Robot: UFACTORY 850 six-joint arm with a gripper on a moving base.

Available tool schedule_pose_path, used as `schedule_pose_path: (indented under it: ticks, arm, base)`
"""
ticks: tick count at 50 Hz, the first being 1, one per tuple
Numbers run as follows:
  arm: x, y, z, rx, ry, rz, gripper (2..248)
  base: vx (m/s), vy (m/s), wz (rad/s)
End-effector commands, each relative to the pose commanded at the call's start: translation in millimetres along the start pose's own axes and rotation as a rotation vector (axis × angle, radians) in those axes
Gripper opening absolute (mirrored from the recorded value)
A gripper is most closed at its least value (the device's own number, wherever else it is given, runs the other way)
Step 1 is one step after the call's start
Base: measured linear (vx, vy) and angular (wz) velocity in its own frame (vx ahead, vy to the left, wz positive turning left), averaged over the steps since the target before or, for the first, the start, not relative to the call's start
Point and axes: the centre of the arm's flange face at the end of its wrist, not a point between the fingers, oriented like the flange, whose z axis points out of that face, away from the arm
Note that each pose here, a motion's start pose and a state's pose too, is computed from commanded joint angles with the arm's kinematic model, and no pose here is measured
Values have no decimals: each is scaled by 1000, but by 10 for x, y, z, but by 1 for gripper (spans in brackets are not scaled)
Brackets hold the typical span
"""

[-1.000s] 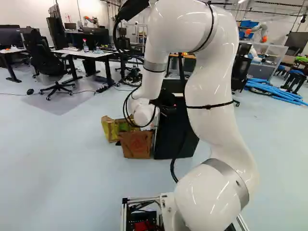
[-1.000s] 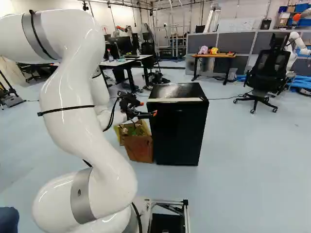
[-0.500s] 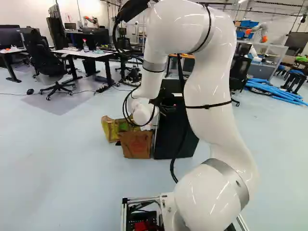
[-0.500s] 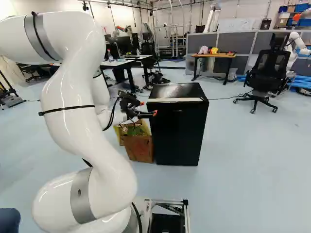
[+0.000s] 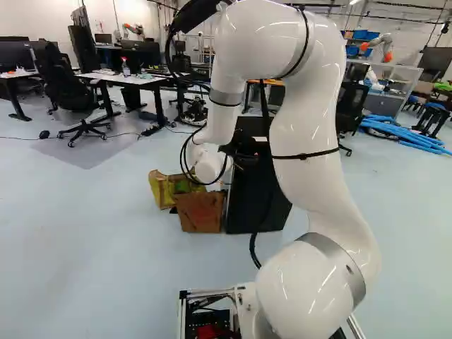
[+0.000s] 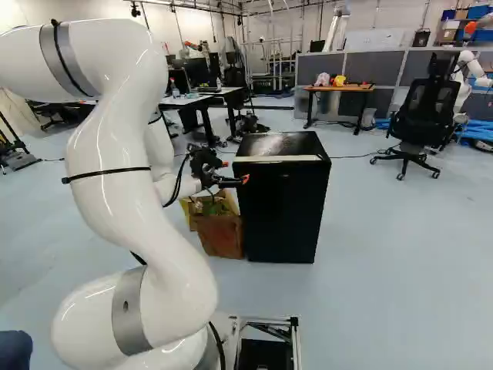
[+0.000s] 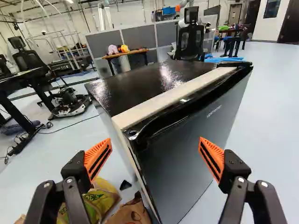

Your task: Grab a drink from the fridge

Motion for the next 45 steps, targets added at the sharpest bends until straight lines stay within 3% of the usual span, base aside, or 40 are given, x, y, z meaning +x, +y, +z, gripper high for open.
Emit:
schedule_pose_path:
  ticks: [45]
  arm:
    - [-1, 6, 51, -61, 4, 26, 247]
  base:
    - [0, 0, 0]
